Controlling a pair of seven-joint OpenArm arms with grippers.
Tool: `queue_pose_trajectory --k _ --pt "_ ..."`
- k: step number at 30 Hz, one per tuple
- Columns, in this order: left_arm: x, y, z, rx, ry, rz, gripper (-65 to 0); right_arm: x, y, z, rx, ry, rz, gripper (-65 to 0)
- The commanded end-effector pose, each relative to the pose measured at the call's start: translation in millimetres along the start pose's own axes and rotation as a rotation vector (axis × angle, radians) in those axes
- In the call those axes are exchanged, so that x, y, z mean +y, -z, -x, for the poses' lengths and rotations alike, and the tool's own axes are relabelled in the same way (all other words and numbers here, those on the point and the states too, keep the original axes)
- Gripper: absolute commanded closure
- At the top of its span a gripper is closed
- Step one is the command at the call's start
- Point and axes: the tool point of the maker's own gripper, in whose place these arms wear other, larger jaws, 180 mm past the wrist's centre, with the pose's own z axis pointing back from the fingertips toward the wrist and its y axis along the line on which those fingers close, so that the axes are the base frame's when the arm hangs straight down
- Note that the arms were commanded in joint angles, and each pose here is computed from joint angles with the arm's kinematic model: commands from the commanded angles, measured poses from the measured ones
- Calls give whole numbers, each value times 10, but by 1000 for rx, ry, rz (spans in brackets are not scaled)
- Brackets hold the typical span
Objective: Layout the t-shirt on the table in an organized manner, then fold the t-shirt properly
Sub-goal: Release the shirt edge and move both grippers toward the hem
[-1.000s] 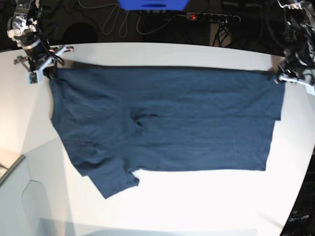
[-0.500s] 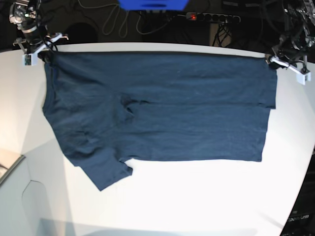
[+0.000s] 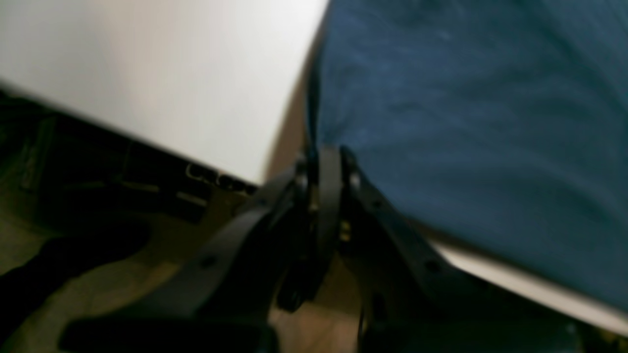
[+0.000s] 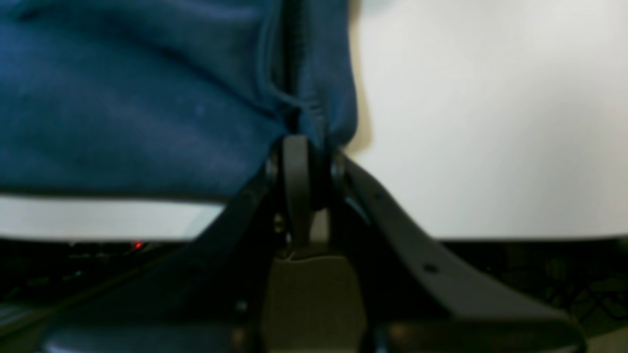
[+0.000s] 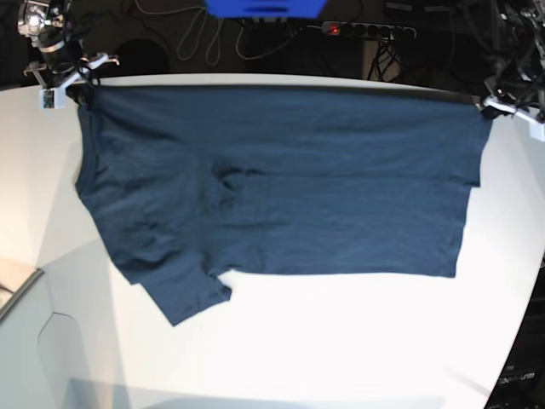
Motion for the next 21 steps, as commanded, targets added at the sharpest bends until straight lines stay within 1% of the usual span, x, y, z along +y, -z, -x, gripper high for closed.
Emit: queue_pose_trajectory --k 1,13,15,17,18,19,21 --pt "17 -47 -122 -38 9 -5 -1 -60 -36 -50 -18 -8 8 0" --pt "-17 -21 -205 -53 10 2 -4 -34 -25 -24 -6 -10 3 0" --pt "-17 -21 -197 -49 10 2 -6 -4 -41 1 2 -17 -14 0" --pt "-10 -25 -204 -50 10 1 -9 78 -48 0 1 -24 -65 -41" --pt "-6 -36 -226 -59 8 1 -23 106 -52 -11 -2 -25 -82 -75" --pt "-3 -45 -229 -62 7 1 -46 116 -54 -11 -2 -26 -90 -113" --pt "-14 -52 -233 -64 9 3 -123 122 -62 -18 -6 -27 -90 -189"
